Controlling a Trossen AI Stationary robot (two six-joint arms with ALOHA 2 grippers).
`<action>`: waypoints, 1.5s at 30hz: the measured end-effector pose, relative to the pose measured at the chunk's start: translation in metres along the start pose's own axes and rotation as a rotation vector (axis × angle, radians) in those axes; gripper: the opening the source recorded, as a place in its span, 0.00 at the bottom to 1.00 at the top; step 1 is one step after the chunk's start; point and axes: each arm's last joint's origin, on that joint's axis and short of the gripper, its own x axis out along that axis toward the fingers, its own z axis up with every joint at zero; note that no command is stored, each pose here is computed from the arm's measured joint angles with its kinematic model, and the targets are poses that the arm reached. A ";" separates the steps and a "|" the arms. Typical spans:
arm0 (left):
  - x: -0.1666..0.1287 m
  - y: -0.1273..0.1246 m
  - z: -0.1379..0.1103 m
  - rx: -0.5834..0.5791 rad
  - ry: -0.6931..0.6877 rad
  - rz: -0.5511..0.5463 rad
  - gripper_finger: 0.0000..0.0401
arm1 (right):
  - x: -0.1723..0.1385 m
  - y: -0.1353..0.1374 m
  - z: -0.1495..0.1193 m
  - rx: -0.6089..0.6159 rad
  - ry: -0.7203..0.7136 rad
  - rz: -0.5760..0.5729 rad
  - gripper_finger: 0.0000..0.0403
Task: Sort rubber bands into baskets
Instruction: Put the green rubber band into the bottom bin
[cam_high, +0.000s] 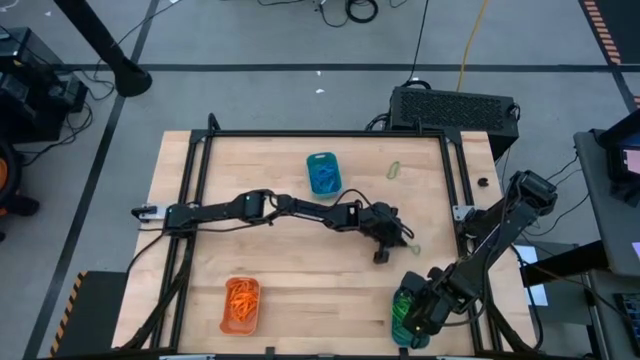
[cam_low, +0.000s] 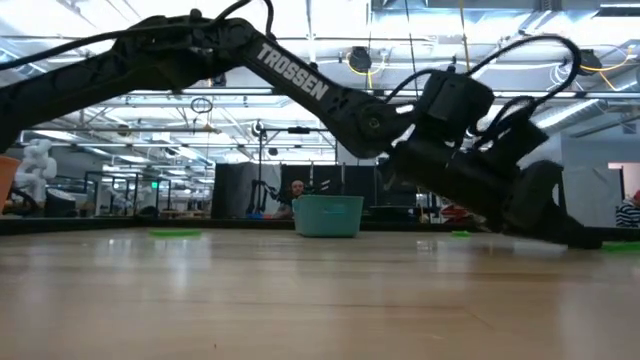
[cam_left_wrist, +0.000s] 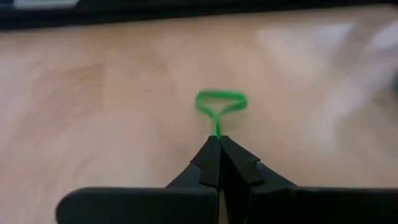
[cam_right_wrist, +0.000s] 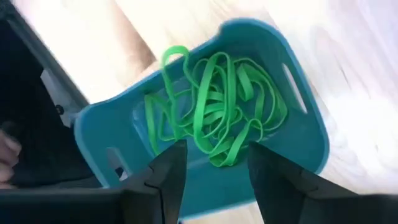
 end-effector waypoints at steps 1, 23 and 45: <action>0.000 -0.002 0.002 0.002 -0.005 -0.013 0.01 | -0.005 0.002 0.000 -0.006 -0.002 0.007 0.40; -0.026 -0.136 0.080 0.317 -0.002 -0.316 0.00 | -0.093 0.016 -0.040 0.130 -0.059 -0.044 0.39; -0.017 -0.179 0.078 0.399 -0.007 -0.130 0.00 | -0.094 0.010 -0.046 0.229 -0.118 -0.083 0.39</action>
